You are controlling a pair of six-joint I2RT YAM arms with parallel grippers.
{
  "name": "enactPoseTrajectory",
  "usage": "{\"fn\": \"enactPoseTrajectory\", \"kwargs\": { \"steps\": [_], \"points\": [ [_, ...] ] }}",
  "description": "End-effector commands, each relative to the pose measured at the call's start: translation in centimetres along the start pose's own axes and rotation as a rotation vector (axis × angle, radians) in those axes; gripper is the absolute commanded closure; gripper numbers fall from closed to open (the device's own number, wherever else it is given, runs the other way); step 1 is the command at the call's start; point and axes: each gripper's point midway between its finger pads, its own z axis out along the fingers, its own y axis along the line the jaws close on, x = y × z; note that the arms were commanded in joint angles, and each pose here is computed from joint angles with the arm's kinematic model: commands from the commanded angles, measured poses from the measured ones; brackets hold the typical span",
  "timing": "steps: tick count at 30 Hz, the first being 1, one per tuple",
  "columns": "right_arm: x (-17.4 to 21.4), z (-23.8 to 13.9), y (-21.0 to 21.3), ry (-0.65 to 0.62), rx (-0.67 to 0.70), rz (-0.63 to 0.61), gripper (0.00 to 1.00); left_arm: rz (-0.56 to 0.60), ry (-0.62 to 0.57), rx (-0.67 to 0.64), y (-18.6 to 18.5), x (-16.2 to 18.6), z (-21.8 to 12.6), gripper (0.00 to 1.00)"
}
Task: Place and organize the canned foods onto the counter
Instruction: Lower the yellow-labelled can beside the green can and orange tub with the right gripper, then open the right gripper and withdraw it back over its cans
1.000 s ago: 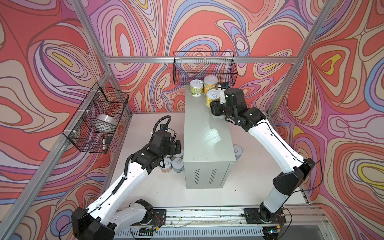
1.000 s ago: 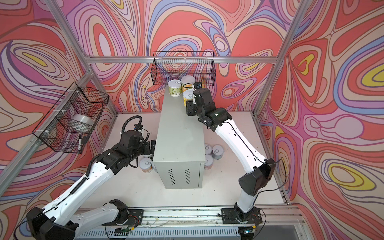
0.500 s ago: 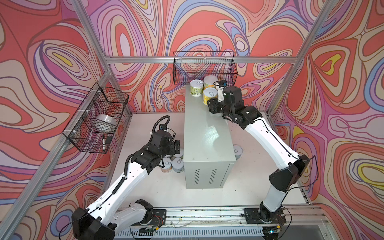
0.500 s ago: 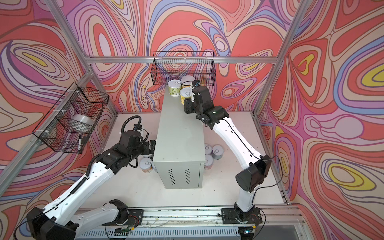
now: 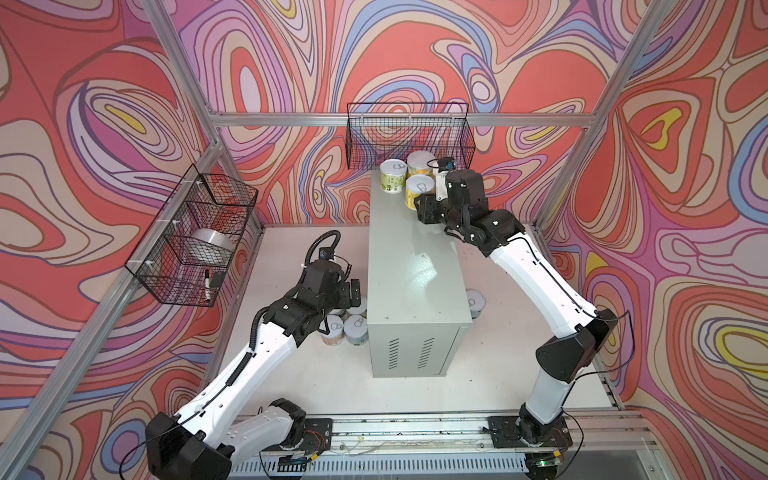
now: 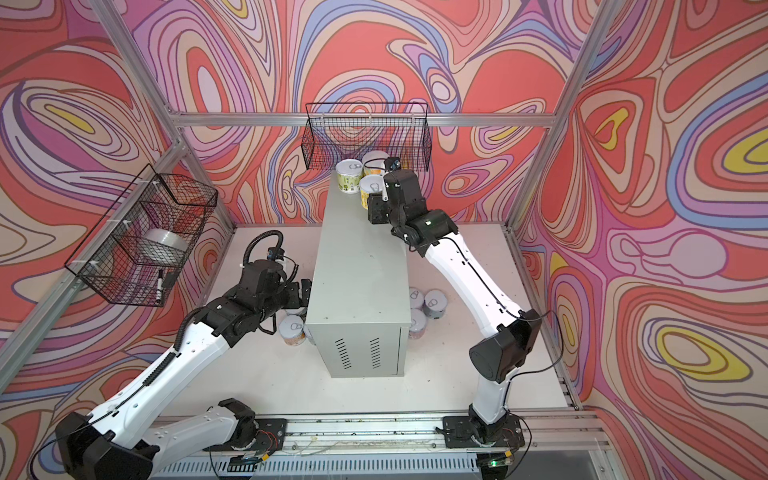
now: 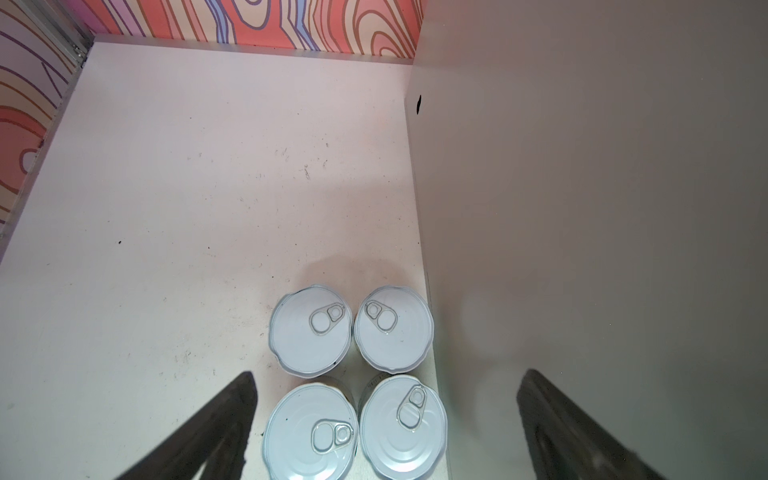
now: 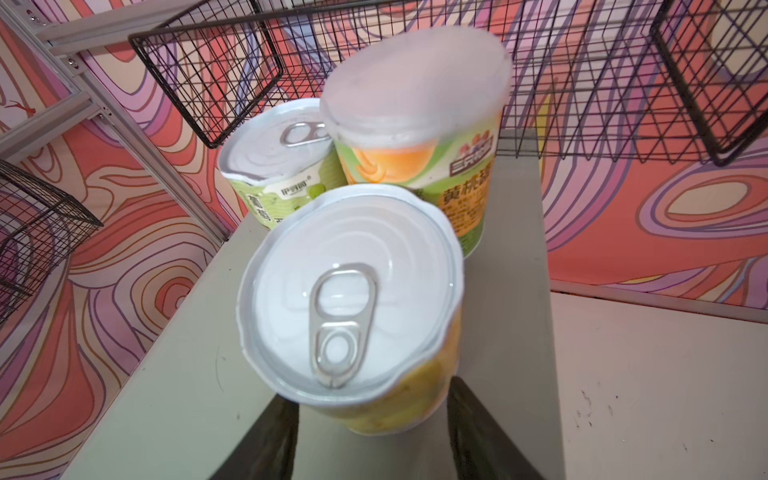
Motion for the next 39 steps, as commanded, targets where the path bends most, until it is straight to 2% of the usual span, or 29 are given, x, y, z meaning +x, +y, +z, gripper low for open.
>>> {"fn": "enactPoseTrajectory", "kwargs": {
  "steps": [1, 9, 10, 17, 22, 26, 31, 35, 39],
  "points": [
    [-0.6, -0.5, -1.2, -0.021, 0.056, 0.014, 0.42, 0.003, -0.005, 0.001, 0.0, -0.2, 0.3, 0.02],
    [-0.4, -0.7, -2.3, -0.023, 0.099, 0.01, 0.42, -0.001, -0.001, 0.003, -0.1, -0.2, 0.3, 0.02],
    [-1.2, -1.9, -2.2, -0.047, 0.091, 0.015, 0.42, -0.001, -0.001, 0.003, -0.1, -0.2, 0.3, 0.02],
    [-1.8, -3.3, -2.1, -0.063, 0.073, 0.016, 0.42, -0.013, 0.002, 0.007, -0.2, -0.3, 0.3, 0.02],
    [-2.6, -6.8, 0.4, -0.088, -0.094, 0.013, 0.41, -0.016, 0.002, 0.005, -0.2, -0.5, 0.2, 0.02],
    [-2.5, -10.3, -1.5, -0.096, -0.022, 0.011, 0.36, -0.02, -0.003, -0.017, 0.3, -0.4, -0.3, 0.01],
    [1.0, -12.9, -6.0, -0.048, 0.125, 0.016, 0.3, -0.03, 0.025, -0.079, 1.8, 0.8, -0.7, 0.01],
    [4.9, -13.9, -10.9, 0.012, 0.225, 0.103, 0.29, -0.058, 0.063, -0.145, 3.3, 2.5, -1.0, 0.0],
    [10.0, -13.7, -13.7, 0.098, 0.26, 0.195, 0.28, -0.096, 0.113, -0.218, 5.2, 4.8, -1.8, 0.0]
  ]
}}
